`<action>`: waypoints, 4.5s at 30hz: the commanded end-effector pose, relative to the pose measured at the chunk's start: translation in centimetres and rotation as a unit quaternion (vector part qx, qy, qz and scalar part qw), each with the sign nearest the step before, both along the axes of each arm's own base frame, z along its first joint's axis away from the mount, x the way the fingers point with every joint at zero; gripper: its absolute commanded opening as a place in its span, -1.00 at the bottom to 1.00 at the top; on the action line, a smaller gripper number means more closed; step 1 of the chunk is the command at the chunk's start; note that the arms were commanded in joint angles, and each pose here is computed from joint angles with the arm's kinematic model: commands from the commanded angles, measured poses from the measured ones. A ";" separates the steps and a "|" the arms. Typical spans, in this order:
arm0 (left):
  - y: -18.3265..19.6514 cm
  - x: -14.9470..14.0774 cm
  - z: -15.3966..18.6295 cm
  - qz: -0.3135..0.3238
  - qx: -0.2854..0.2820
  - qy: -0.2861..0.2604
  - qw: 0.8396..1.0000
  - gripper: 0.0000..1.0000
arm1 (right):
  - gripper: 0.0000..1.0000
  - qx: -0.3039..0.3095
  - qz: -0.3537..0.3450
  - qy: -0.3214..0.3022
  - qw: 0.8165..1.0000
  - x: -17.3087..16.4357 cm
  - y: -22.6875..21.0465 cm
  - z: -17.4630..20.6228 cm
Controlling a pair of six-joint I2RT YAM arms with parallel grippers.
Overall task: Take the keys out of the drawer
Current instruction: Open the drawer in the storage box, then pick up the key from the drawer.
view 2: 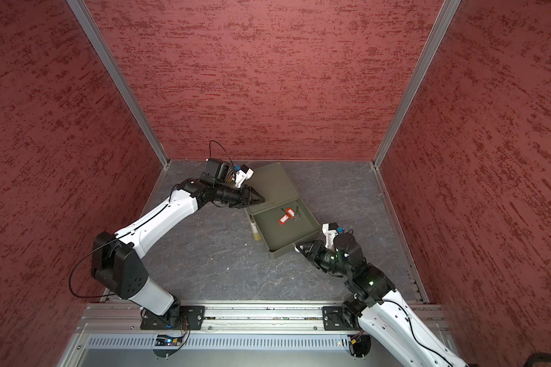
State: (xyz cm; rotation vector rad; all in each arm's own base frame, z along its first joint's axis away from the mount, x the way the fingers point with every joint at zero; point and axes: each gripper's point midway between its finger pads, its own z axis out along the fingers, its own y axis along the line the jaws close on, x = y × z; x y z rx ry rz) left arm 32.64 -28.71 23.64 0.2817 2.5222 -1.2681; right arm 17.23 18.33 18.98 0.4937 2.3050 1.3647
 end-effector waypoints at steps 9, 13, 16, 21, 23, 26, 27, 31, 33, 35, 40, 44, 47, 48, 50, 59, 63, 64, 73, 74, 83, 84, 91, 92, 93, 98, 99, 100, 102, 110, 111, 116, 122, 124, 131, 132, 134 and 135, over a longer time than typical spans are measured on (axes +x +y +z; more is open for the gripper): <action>1.4 -1.6 -5.3 0.016 0.069 0.075 0.995 -0.22 | -0.51 -0.022 -0.005 0.032 0.999 -1.9 -1.0 -2.0; 1.4 -1.6 -5.4 0.016 0.069 0.077 0.995 -0.22 | -0.37 -0.023 -0.005 0.034 0.999 -2.0 -1.1 -2.2; 1.4 -1.5 -5.5 0.016 0.069 0.077 0.994 -0.21 | -0.19 -0.026 -0.005 0.033 0.999 -2.0 -1.1 -2.2; 1.4 -1.5 -5.7 0.015 0.071 0.079 0.994 -0.22 | 0.07 -0.033 -0.002 0.026 0.999 -1.7 -1.0 -1.6; 1.5 -1.5 -5.6 0.016 0.071 0.078 0.994 -0.21 | 0.08 -0.037 0.001 0.025 0.999 -1.6 -0.9 -1.5; 1.5 -1.5 -5.6 0.015 0.071 0.078 0.994 -0.21 | 0.08 -0.048 0.005 0.018 0.999 -1.8 -1.2 -0.2; 1.5 -1.4 -5.5 0.016 0.071 0.076 0.994 -0.22 | 0.08 -0.056 0.007 0.013 0.998 -2.0 -1.4 0.5; 1.5 -1.3 -5.3 0.016 0.068 0.076 0.995 -0.22 | 0.08 -0.093 0.019 0.016 0.995 -3.0 -2.4 3.1; 1.6 -1.3 -5.2 0.017 0.067 0.075 0.995 -0.22 | 0.08 -0.108 0.041 0.024 0.993 -3.5 -2.2 4.4; 1.7 -1.2 -5.1 0.017 0.065 0.075 0.995 -0.22 | 0.08 -0.127 0.052 0.034 0.990 -3.6 -2.1 5.5; 2.0 -1.3 -5.2 0.017 0.066 0.075 0.995 -0.22 | 0.08 -0.194 0.070 0.027 0.978 -1.6 -1.5 8.2; 2.1 -1.5 -5.1 0.017 0.066 0.074 0.995 -0.22 | 0.05 -0.259 0.101 0.000 0.961 1.7 0.1 9.1; 2.2 -1.6 -5.1 0.018 0.067 0.074 0.995 -0.23 | 0.05 -0.303 0.128 -0.005 0.944 3.8 1.3 8.9; 2.3 -1.6 -5.1 0.019 0.067 0.074 0.995 -0.24 | 0.05 -0.315 0.131 -0.004 0.940 4.3 1.4 8.7; 2.4 -1.6 -5.1 0.020 0.067 0.073 0.995 -0.23 | 0.05 -0.330 0.137 0.003 0.934 5.3 2.0 8.2; 2.7 -1.5 -5.1 0.023 0.067 0.074 0.995 -0.23 | -0.07 -0.352 0.086 0.057 0.930 8.1 2.6 5.5; 2.8 -1.4 -5.2 0.022 0.067 0.074 0.995 -0.24 | -0.12 -0.367 0.057 0.081 0.925 8.7 2.2 4.4; 2.8 -1.4 -5.2 0.022 0.068 0.074 0.995 -0.23 | -0.12 -0.370 0.051 0.084 0.924 8.8 2.1 4.3; 3.0 -1.3 -5.4 0.019 0.065 0.076 0.995 -0.23 | -0.12 -0.409 0.021 0.117 0.905 10.6 1.9 2.0; 3.0 -1.3 -5.3 0.018 0.064 0.076 0.995 -0.23 | -0.12 -0.413 0.018 0.119 0.903 10.8 1.9 1.9; 3.3 -1.1 -5.3 0.013 0.065 0.077 0.995 -0.24 | -0.11 -0.429 -0.001 0.129 0.894 11.6 1.7 0.6; 3.3 -1.1 -5.2 0.012 0.065 0.077 0.995 -0.24 | -0.11 -0.430 -0.001 0.131 0.893 11.7 1.7 0.4; 3.3 -1.0 -5.2 0.008 0.064 0.079 0.995 -0.24 | -0.11 -0.437 -0.011 0.135 0.889 12.1 1.6 -0.4; 3.3 -1.0 -5.2 0.007 0.064 0.080 0.995 -0.24 | -0.11 -0.437 -0.011 0.135 0.889 12.1 1.6 -0.4; 3.4 -1.0 -5.3 0.007 0.064 0.080 0.995 -0.24 | -0.11 -0.435 -0.012 0.136 0.890 12.2 1.7 -0.6; 3.4 -1.0 -5.4 0.004 0.064 0.082 0.995 -0.24 | -0.14 -0.438 -0.018 0.138 0.888 12.2 1.5 -1.3; 3.4 -1.1 -5.4 0.004 0.065 0.082 0.994 -0.24 | -0.15 -0.440 -0.019 0.140 0.887 12.3 1.5 -1.5; 3.4 -1.1 -5.4 0.003 0.064 0.083 0.994 -0.24 | -0.17 -0.440 -0.019 0.142 0.886 12.2 1.5 -1.7; 3.5 -1.1 -5.5 0.002 0.065 0.084 0.994 -0.24 | -0.19 -0.441 -0.020 0.143 0.886 12.3 1.5 -2.0; 3.6 -1.0 -5.7 0.001 0.064 0.087 0.994 -0.24 | -0.23 -0.446 -0.032 0.142 0.883 12.6 1.1 -2.5; 3.6 -1.1 -5.7 0.000 0.064 0.088 0.994 -0.24 | -0.24 -0.447 -0.033 0.141 0.883 12.7 1.1 -2.6; 3.6 -1.0 -5.8 0.000 0.063 0.090 0.994 -0.24 | -0.28 -0.447 -0.037 0.139 0.883 13.0 1.0 -2.8; 3.8 -1.0 -5.8 0.001 0.063 0.091 0.994 -0.25 | -0.34 -0.450 -0.040 0.134 0.882 13.4 0.8 -2.9; 3.9 -1.0 -5.9 0.002 0.063 0.093 0.994 -0.25 | -0.37 -0.451 -0.041 0.133 0.882 13.5 0.8 -2.9; 3.9 -1.0 -5.9 0.002 0.059 0.094 0.994 -0.24 | -0.48 -0.454 -0.038 0.131 0.881 13.6 0.9 -3.0; 3.8 -1.0 -5.9 0.001 0.058 0.094 0.994 -0.24 | -0.49 -0.455 -0.038 0.130 0.880 13.6 0.8 -3.0; 3.8 -1.0 -6.0 0.001 0.056 0.096 0.994 -0.25 | -0.54 -0.455 -0.038 0.131 0.880 13.5 0.8 -3.1; 3.9 -1.0 -6.0 0.001 0.056 0.096 0.994 -0.25 | -0.57 -0.456 -0.038 0.131 0.880 13.6 0.8 -3.1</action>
